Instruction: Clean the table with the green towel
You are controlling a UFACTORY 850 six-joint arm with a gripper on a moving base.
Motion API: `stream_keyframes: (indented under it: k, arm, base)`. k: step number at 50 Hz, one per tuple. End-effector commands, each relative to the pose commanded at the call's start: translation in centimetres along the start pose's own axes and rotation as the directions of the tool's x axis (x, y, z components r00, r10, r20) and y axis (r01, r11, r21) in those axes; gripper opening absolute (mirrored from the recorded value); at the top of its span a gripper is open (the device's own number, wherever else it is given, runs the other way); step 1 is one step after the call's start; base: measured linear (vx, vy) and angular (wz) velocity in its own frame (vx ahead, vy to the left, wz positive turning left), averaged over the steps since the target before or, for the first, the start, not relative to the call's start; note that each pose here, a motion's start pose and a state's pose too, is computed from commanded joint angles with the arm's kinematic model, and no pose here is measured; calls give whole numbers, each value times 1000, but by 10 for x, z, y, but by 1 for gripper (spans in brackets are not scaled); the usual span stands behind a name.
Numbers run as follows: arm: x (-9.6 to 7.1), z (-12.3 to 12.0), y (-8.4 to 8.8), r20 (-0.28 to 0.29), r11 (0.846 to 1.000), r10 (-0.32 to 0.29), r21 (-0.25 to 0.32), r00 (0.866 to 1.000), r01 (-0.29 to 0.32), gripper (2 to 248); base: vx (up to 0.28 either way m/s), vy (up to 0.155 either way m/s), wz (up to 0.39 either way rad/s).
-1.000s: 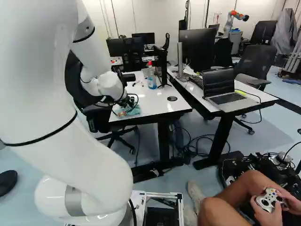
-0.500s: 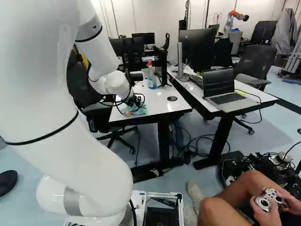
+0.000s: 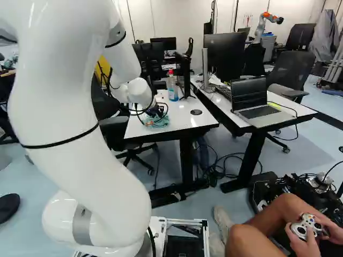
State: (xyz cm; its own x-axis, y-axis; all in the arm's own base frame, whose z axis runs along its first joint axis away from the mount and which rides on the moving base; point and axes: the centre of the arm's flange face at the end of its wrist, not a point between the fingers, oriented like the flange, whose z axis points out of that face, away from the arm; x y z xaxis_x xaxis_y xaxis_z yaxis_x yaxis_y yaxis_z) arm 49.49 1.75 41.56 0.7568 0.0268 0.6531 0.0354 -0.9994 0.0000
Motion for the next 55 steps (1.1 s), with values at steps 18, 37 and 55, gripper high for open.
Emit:
stream_keyframes:
  k: [18,37,55]
  arm:
    - [26,24,-9,-13,1000,-12,11,1000,12,51]
    - [43,41,-34,-26,998,-45,40,999,46,51]
    - [51,48,-64,-35,994,-83,74,996,85,51]
  base:
    - [0,0,0]
    - [0,0,0]
    - [0,0,0]
